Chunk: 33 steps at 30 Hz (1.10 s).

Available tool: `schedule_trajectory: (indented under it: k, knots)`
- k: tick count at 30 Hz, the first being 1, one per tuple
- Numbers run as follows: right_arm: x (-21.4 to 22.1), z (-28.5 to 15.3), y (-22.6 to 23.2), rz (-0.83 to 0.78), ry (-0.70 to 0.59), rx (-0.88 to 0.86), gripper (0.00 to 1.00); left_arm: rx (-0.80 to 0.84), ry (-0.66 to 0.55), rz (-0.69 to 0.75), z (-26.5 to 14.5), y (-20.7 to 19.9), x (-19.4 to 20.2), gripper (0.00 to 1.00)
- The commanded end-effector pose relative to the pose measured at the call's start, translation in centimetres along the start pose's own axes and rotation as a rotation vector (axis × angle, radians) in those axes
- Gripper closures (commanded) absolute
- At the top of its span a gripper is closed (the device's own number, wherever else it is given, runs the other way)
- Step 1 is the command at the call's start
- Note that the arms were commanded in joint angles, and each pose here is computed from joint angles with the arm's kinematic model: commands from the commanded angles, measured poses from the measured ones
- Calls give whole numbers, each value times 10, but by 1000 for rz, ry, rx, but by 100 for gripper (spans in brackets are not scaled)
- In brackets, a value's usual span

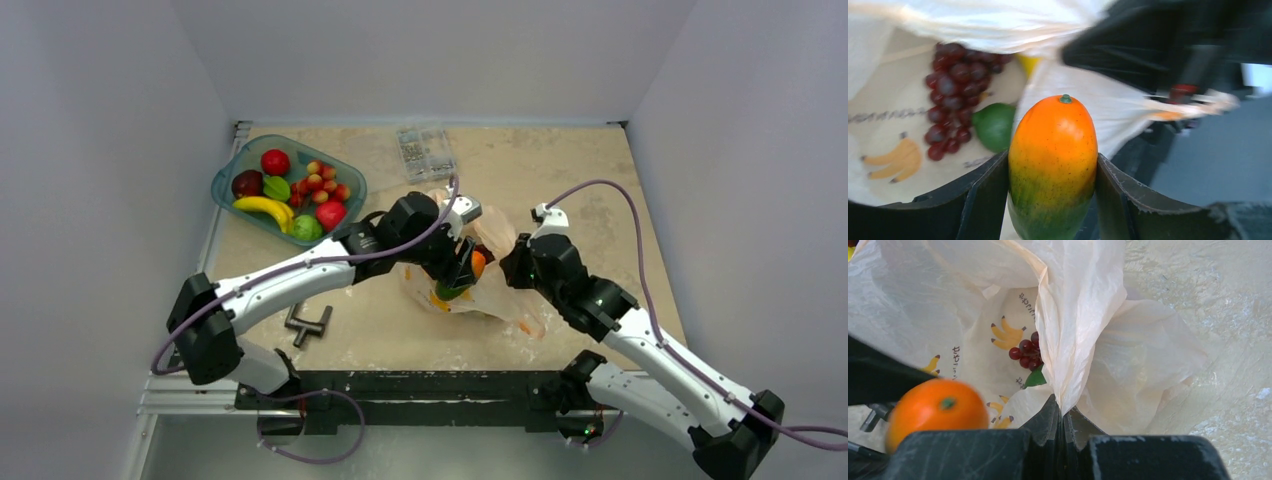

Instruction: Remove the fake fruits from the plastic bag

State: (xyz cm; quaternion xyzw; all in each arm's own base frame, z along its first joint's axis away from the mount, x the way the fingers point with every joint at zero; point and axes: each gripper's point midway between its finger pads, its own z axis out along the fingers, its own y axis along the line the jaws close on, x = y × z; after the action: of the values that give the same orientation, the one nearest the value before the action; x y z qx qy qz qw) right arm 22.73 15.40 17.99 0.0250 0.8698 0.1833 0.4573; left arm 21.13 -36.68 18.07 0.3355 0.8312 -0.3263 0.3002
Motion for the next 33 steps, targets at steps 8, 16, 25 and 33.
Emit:
schedule_trajectory:
  k: [8,16,25,33]
  knots:
    - [-12,-2,4,-1,-46,-10,100,305,-420,91,-127,-77,-107,96]
    - [-13,-5,4,8,-57,-17,100,-307,-640,-89,-216,45,-115,100]
    - [-14,-2,7,-2,-47,-22,100,-834,-735,-406,-281,179,-70,100]
    - [-14,0,10,-4,-33,-23,100,-939,-786,-627,-263,290,-80,100]
